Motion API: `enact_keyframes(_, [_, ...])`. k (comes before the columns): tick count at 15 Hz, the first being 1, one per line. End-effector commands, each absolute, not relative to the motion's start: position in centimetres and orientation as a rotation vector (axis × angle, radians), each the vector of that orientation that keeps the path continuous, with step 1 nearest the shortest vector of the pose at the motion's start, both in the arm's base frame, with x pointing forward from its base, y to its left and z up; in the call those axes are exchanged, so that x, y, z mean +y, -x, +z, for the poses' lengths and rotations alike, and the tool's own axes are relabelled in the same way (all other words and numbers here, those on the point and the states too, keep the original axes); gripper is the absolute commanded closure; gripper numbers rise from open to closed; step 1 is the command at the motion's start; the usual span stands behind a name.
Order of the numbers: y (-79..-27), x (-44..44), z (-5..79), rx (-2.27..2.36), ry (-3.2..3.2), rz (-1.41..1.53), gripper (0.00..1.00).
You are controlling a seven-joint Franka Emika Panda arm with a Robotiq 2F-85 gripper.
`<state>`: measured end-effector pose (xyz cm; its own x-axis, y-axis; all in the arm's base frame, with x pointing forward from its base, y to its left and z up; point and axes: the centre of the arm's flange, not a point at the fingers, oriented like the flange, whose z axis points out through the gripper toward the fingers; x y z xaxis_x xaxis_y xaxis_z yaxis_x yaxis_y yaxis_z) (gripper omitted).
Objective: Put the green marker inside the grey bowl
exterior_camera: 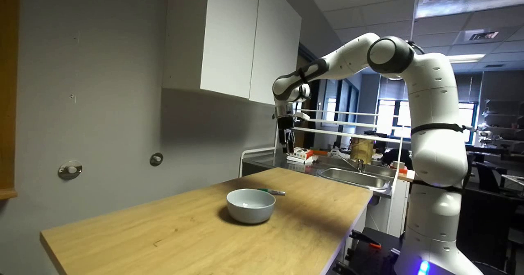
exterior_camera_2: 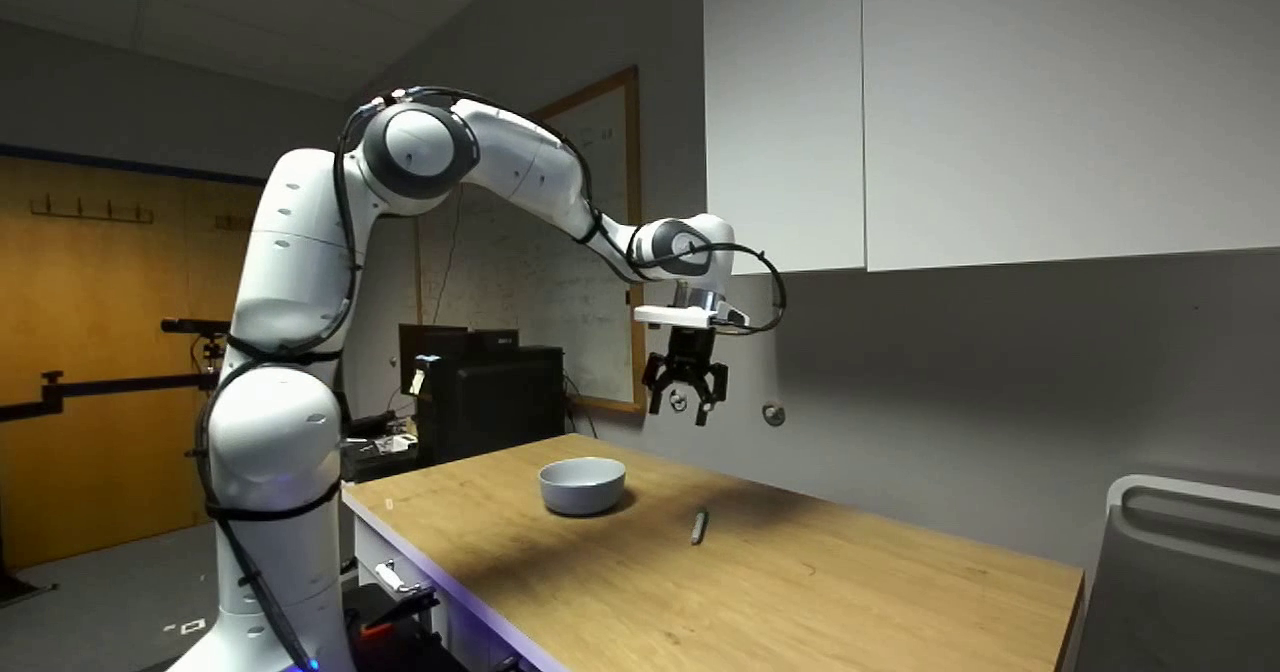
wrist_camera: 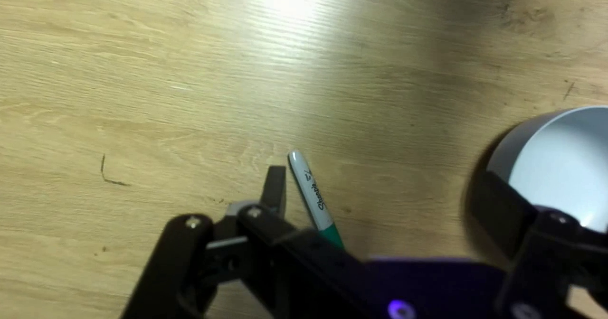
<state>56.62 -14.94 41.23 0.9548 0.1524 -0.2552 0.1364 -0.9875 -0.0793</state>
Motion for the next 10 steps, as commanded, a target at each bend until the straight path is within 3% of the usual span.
enact_keyframes(1, [-61.2, -16.0, 40.0, -0.136, 2.976, 0.417, 0.0])
enact_keyframes(10, [-64.3, -16.9, 31.4, 0.04, 2.971, 0.548, 0.0])
